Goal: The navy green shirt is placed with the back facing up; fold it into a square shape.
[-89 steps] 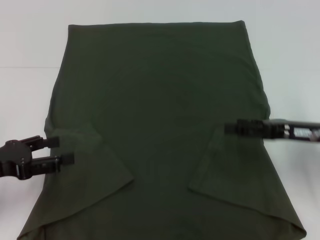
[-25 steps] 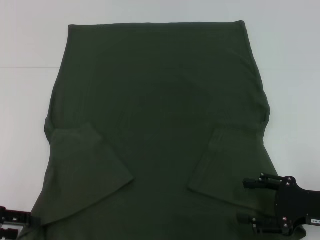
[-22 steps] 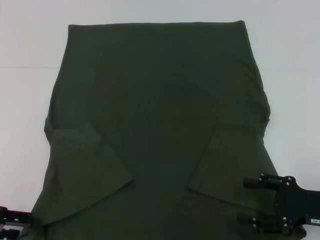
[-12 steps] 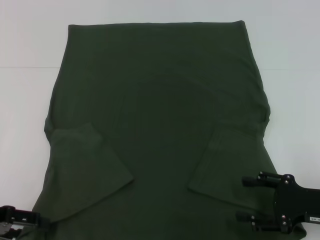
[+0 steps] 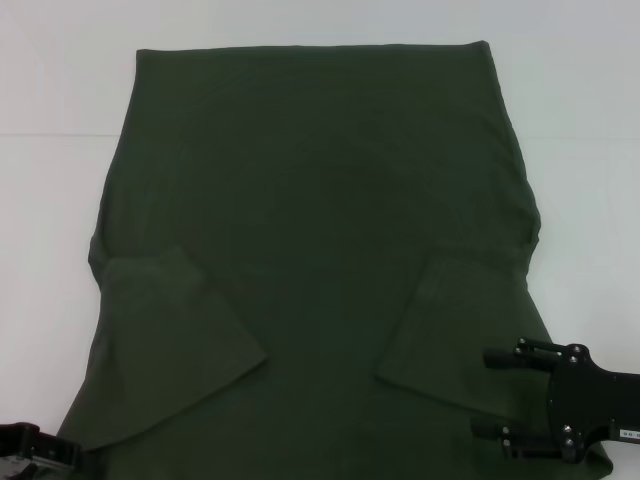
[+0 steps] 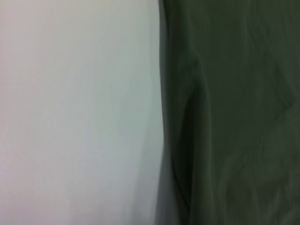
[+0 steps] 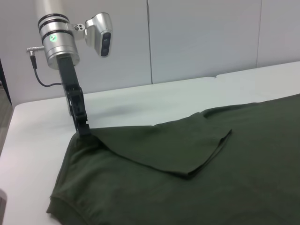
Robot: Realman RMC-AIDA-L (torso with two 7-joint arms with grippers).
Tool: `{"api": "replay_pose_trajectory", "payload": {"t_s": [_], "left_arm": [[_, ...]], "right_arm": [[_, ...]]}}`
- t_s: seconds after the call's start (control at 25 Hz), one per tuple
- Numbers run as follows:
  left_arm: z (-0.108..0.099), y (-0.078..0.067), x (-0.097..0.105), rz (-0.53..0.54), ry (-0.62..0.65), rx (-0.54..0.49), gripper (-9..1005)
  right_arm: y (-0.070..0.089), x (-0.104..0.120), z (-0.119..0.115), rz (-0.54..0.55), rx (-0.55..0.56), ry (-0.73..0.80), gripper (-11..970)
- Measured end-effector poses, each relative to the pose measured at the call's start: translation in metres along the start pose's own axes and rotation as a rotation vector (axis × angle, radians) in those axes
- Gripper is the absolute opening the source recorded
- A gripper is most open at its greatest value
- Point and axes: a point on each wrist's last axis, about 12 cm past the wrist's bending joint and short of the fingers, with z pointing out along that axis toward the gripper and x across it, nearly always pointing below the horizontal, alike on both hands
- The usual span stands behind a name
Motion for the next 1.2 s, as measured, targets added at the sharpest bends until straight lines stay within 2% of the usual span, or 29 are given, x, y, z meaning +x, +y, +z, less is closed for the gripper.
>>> {"api": "replay_pose_trajectory", "payload": {"t_s": [0.24,0.48,0.8,0.96,1.2], "left_arm": [[0.0,0.0,-0.001,0.005,-0.005,-0.001,502],[0.0,0.002,-0.002,0.001,-0.028,-0.009,317],[0.0,0.003,-0.002,-0.001,-0.03,-0.016,30],[-0.003,0.003,-0.003,0.011,-0.032,-0.009,17],[-0.007,0.002,-0.005,0.046,-0.076,0.024,14]], "right_arm": [[0.0,0.0,-0.001,0.0,0.001,0.0,834],[-0.002,-0.002,0.0,0.003,0.001,-0.001,834],[-0.011,-0.015,-0.004,0.081,0.015,0.009,834],[-0.022,-0.037,-0.019,0.245,0.015,0.017,834],[-0.048,-0.08,-0.067,0.625,0.062,0.123,834]]}}
